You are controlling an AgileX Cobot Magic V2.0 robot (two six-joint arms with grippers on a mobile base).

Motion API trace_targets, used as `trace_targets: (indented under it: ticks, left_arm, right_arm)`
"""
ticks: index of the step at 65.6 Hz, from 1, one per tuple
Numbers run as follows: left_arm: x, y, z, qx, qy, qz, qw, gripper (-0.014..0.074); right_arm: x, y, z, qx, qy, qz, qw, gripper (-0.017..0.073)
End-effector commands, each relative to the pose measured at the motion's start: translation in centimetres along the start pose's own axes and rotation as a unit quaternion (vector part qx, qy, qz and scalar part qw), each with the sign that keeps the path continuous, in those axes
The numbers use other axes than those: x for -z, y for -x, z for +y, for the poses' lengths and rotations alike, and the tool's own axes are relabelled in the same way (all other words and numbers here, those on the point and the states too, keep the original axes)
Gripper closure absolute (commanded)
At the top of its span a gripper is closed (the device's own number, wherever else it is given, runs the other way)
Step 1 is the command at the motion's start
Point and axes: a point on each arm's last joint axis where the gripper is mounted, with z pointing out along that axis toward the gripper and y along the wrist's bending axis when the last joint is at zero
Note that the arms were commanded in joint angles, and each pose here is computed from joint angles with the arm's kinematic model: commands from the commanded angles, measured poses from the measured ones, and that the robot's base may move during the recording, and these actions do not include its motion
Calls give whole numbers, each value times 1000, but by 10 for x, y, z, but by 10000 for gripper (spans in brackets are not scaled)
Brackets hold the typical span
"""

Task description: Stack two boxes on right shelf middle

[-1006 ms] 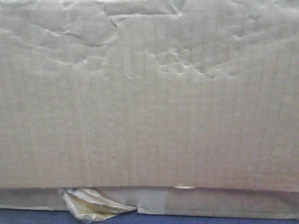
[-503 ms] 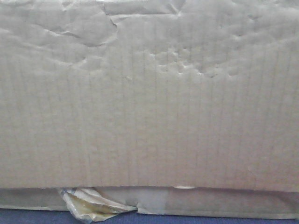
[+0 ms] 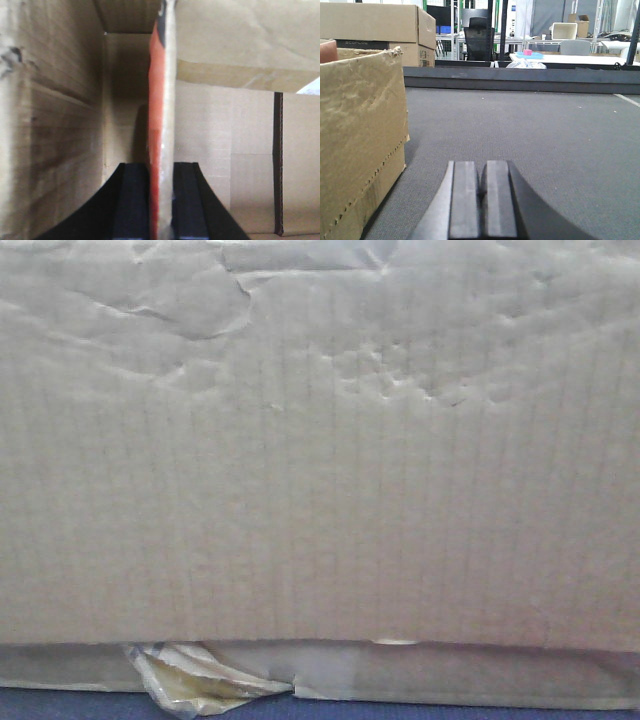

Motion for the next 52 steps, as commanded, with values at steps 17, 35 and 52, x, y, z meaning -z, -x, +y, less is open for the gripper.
trace_targets:
  ticks: [17, 35, 52]
  left_arm:
    - [3, 2, 1, -5, -10, -6, 1000, 502]
    - [6, 4, 1, -4, -12, -10, 1000, 315]
    - [54, 22, 5, -3, -51, -77, 996, 293]
  right_arm:
    - [0, 2, 0, 0, -1, -13, 1000, 721]
    - [0, 2, 0, 0, -1, -13, 1000, 721]
    - [0, 2, 0, 0, -1, -13, 1000, 721]
